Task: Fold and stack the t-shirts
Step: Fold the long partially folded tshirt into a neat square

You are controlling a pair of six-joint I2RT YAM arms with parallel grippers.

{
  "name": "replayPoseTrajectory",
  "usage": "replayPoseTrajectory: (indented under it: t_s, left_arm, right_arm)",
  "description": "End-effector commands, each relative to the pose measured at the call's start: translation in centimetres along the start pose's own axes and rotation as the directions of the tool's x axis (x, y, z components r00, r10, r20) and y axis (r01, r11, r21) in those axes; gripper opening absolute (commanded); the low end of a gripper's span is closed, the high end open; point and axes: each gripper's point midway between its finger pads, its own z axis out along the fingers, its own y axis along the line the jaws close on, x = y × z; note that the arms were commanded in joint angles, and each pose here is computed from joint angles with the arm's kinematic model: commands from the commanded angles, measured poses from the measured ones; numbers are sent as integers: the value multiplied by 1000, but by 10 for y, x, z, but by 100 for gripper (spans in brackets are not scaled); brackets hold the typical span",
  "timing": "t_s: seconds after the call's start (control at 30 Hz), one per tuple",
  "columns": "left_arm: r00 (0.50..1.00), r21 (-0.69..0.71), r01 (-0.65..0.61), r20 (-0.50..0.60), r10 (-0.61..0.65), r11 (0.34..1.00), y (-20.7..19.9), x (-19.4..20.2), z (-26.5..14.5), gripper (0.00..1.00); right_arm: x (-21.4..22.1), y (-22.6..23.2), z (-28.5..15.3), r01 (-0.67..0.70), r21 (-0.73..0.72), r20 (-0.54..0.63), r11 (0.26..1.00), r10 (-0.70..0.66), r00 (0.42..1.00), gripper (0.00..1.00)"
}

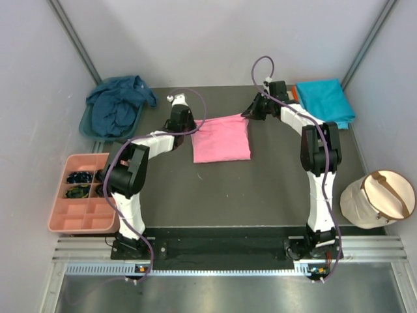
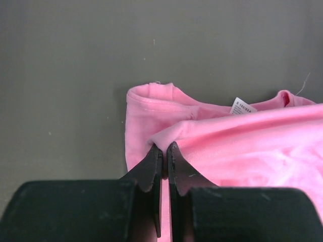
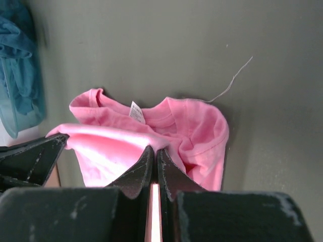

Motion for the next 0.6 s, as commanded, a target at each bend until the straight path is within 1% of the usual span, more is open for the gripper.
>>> replayPoseTrajectory:
  t_s: [0.0,0.2,0.23,0.27,0.3,0.33,0.4,0.43,0.47,0.5,0.53,0.57]
  left_arm:
    - [996,25,6,94,-9,1000,-5,-36,13,0]
    - [996,26,10,90,-12,1000,-4,-34,25,0]
    - [996,21,12,93,-13,1000,-2,-35,27,1]
    - [995,13,8,100,-10,1000,1,-38,27,3]
    - [995,-1,8,103,-8,1000,6,-39,28,6]
    - [993,-17,13,117,-11,1000,10,-44,28,23]
    - [989,-40,40,142,-34,998,26,-58,26,43]
    - [987,-47,52,153,-45,998,32,-63,24,54]
    - [982,-73,79,175,-65,994,45,-72,22,76]
    - [975,-76,92,208,-74,993,48,-85,15,88]
    - [972,-91,102,219,-80,991,54,-87,11,96]
    - [967,-110,117,240,-88,987,63,-94,8,99]
  right_arm:
    - [-38,3,-3,17,-30,81,999,-15,997,0]
    - [-45,-5,4,-1,-46,80,999,5,997,0]
    - [-46,-4,5,5,-54,84,999,0,996,10]
    - [-48,-6,3,6,-62,87,998,-1,996,21]
    - [-54,-7,2,18,-66,108,998,-11,994,30]
    - [-60,-11,-2,14,-57,125,998,-7,992,42]
    - [-70,-27,-10,6,-27,168,1000,-1,986,48]
    - [-79,-26,-18,16,-26,197,1000,-10,980,52]
    - [-80,-32,-21,22,-5,208,1000,-20,978,53]
    - [-83,-38,-26,19,10,217,1000,-20,976,54]
    - [-87,-35,-33,27,14,229,1000,-29,973,56]
    - [-84,-39,-37,28,31,230,999,-34,973,56]
